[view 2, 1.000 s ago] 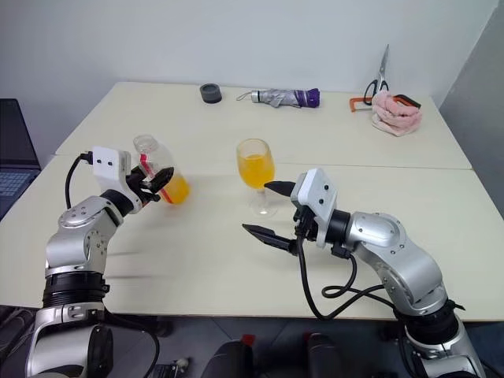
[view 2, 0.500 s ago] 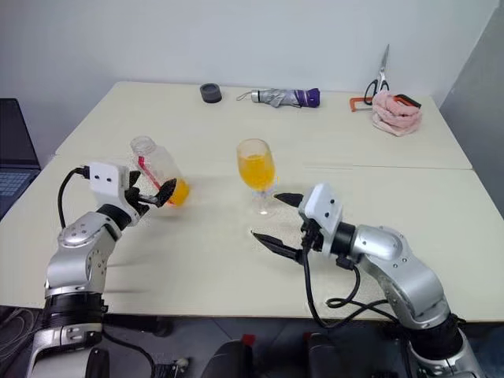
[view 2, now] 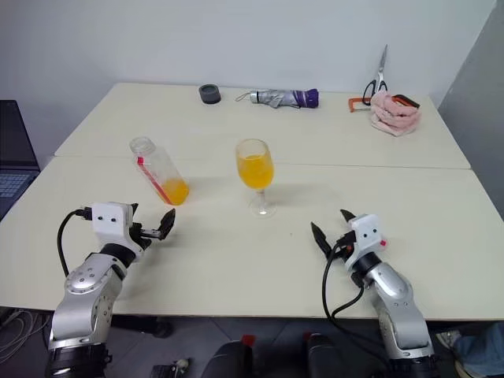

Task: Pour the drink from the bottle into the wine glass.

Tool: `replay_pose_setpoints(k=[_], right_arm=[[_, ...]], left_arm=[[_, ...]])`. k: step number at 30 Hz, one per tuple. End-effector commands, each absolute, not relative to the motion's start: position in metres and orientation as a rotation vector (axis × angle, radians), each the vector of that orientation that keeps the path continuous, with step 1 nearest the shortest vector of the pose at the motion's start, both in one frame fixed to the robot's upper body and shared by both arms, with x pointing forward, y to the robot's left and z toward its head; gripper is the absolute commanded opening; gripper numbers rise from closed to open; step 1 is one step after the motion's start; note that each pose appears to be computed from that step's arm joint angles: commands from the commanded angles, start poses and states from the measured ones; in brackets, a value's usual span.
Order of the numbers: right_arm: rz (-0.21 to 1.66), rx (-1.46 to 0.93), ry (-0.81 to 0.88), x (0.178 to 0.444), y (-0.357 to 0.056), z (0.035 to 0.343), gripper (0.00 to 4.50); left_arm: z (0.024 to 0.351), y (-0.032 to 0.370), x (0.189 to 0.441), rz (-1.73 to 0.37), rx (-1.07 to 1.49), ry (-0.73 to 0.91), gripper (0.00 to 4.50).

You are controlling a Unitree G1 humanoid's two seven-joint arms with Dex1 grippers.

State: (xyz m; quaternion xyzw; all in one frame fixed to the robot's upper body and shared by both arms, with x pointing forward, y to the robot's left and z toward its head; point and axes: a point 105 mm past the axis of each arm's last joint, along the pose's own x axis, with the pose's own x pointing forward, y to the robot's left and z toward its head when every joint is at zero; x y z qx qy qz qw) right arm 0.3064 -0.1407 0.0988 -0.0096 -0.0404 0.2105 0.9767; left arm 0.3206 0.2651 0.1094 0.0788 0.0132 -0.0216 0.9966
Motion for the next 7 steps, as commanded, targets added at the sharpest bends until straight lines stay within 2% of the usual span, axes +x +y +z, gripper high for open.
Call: replay_pose_setpoints(k=[1,7], right_arm=[[0.378,-0.026,-0.159,0.313,-0.146,0.112,4.50],[0.362,-0.008,-0.168,0.323,-0.147,0.113,4.50]], left_arm=[[0.129,0.264,0.317,-0.026,0.173,-0.062,4.48],[0.129,0.268,0.314,-0.012,0.170,-0.082,4.48]])
